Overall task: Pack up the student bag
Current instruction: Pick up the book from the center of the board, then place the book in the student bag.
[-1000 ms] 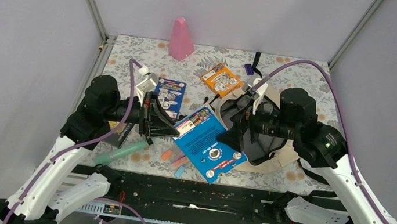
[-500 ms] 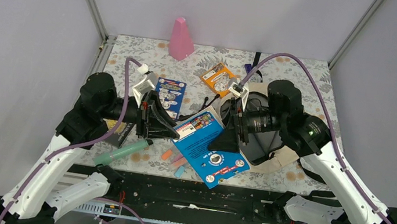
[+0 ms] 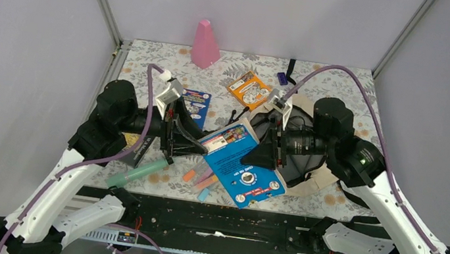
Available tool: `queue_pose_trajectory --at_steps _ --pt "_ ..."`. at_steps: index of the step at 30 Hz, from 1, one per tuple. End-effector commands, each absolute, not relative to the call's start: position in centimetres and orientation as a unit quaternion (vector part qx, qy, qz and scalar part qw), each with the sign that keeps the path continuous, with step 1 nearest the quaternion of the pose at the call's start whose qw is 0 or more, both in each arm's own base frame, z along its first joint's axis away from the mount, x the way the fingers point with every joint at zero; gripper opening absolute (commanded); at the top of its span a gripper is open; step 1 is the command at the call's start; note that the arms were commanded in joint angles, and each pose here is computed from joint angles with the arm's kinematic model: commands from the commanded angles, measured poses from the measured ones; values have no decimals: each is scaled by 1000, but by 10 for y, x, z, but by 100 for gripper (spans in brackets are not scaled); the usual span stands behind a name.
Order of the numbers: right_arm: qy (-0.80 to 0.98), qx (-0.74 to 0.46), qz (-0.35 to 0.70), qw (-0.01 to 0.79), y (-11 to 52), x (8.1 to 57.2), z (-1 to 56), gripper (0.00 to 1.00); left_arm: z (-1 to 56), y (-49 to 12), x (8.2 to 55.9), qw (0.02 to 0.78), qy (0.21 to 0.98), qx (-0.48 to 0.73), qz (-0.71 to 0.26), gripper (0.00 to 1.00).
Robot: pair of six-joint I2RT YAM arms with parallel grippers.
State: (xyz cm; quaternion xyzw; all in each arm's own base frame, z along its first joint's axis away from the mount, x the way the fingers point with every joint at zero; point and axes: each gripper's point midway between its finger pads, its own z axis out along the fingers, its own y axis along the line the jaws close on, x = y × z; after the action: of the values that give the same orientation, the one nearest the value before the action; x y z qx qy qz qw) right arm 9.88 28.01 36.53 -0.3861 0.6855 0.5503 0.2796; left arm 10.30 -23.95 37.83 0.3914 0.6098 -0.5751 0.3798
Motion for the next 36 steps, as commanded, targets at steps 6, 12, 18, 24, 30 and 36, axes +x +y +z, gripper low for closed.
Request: queue_pose_trajectory --at_steps 6,12,18,24,30,36 --pt "753 -297 346 475 214 159 372 0 360 -217 182 483 698 299 -436 99" --pt "837 -225 132 482 160 215 335 0 329 -184 242 504 760 169 -373 99" --pt "861 -215 33 459 161 257 296 0 299 -165 269 491 807 139 -296 99" --pt "873 -220 -38 434 170 293 256 0 271 -141 285 500 829 121 -220 99" --pt "887 -238 -59 391 188 311 203 0 255 -133 291 493 840 109 -201 99" --pt "893 -244 -74 371 194 320 171 0 267 -160 285 487 827 93 -266 99"
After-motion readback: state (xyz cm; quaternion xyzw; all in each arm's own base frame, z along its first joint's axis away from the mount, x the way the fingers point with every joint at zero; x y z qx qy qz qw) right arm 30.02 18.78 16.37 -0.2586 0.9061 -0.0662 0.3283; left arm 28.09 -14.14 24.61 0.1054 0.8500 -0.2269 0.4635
